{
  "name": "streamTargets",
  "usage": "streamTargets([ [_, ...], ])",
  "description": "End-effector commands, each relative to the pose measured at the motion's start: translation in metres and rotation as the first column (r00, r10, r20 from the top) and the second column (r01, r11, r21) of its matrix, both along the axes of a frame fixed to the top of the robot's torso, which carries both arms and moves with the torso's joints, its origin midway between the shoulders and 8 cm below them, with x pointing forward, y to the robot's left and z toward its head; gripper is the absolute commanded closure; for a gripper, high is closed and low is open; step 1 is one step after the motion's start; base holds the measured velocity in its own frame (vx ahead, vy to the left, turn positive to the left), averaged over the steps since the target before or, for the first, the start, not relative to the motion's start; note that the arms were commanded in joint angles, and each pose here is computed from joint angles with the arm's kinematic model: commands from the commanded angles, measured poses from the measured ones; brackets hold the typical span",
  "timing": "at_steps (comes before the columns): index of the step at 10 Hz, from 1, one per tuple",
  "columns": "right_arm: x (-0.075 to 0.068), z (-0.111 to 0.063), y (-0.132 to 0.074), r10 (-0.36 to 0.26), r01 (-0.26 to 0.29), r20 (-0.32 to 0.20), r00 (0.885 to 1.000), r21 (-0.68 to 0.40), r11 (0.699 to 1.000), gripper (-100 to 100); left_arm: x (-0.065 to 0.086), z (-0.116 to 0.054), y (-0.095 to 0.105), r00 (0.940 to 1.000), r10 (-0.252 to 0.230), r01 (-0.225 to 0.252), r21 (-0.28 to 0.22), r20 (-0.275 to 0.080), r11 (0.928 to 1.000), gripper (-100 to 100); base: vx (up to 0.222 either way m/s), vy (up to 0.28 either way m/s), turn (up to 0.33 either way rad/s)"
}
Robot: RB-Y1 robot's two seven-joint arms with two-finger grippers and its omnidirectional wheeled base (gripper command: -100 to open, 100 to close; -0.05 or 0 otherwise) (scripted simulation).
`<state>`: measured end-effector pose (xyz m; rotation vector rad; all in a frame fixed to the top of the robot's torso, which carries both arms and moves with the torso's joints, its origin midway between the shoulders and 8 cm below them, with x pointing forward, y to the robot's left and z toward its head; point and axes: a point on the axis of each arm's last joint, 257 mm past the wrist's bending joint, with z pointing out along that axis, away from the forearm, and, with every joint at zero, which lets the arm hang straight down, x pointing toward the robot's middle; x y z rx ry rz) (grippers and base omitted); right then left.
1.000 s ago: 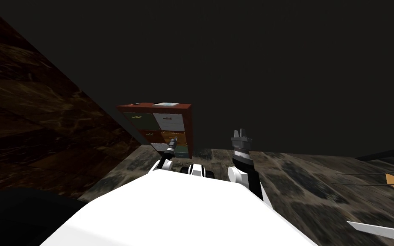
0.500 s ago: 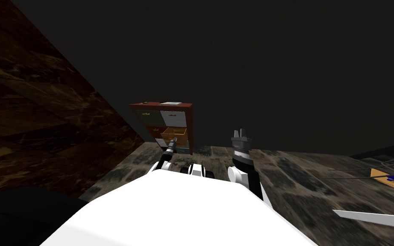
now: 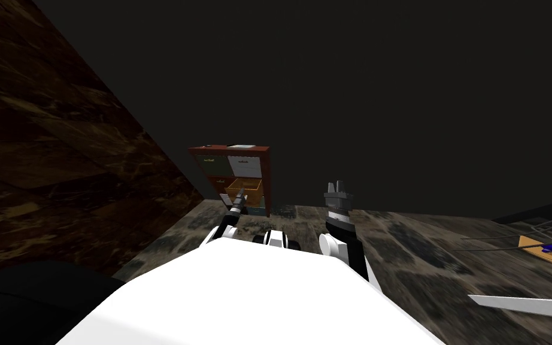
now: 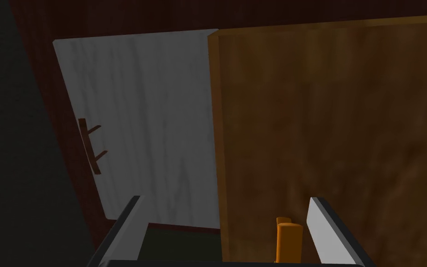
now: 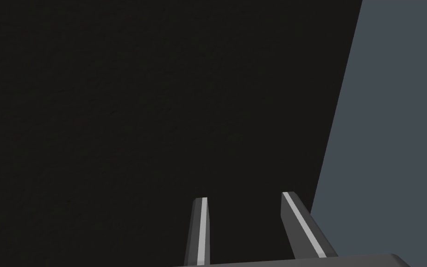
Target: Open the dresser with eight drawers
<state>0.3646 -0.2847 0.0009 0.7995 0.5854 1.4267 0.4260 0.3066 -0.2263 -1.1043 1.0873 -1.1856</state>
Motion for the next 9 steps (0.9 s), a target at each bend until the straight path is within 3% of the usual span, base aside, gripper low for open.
streamTargets([
  [1,0.000,0.000,0.000,0.000,0.000,0.000,1.000,0.000,1.000,0,-0.002,0.014,0.002,1.0000,0.000,0.000,-0.003,-0.002,1.0000,-100,0.020,-0.006,-0.001],
  [4,0.000,0.000,0.000,0.000,0.000,0.000,1.000,0.000,1.000,0,-0.005,0.030,0.005,1.0000,-0.001,0.001,-0.005,-0.002,1.0000,-100,0.003,-0.011,-0.004],
  [5,0.000,0.000,0.000,0.000,0.000,0.000,1.000,0.000,1.000,0,-0.004,0.019,0.005,0.9998,0.001,-0.001,-0.007,-0.020,1.0000,-100,0.005,-0.003,-0.001],
  [6,0.000,0.000,0.000,0.000,0.000,0.000,1.000,0.000,1.000,0,-0.004,0.018,0.005,0.9997,0.002,-0.002,-0.008,-0.026,1.0000,0,0.000,0.000,0.000],
  [9,0.000,0.000,0.000,0.000,0.000,0.000,1.000,0.000,1.000,0,-0.005,0.013,0.006,0.9993,0.004,-0.004,-0.009,-0.038,0.9999,0,0.000,0.000,0.000],
])
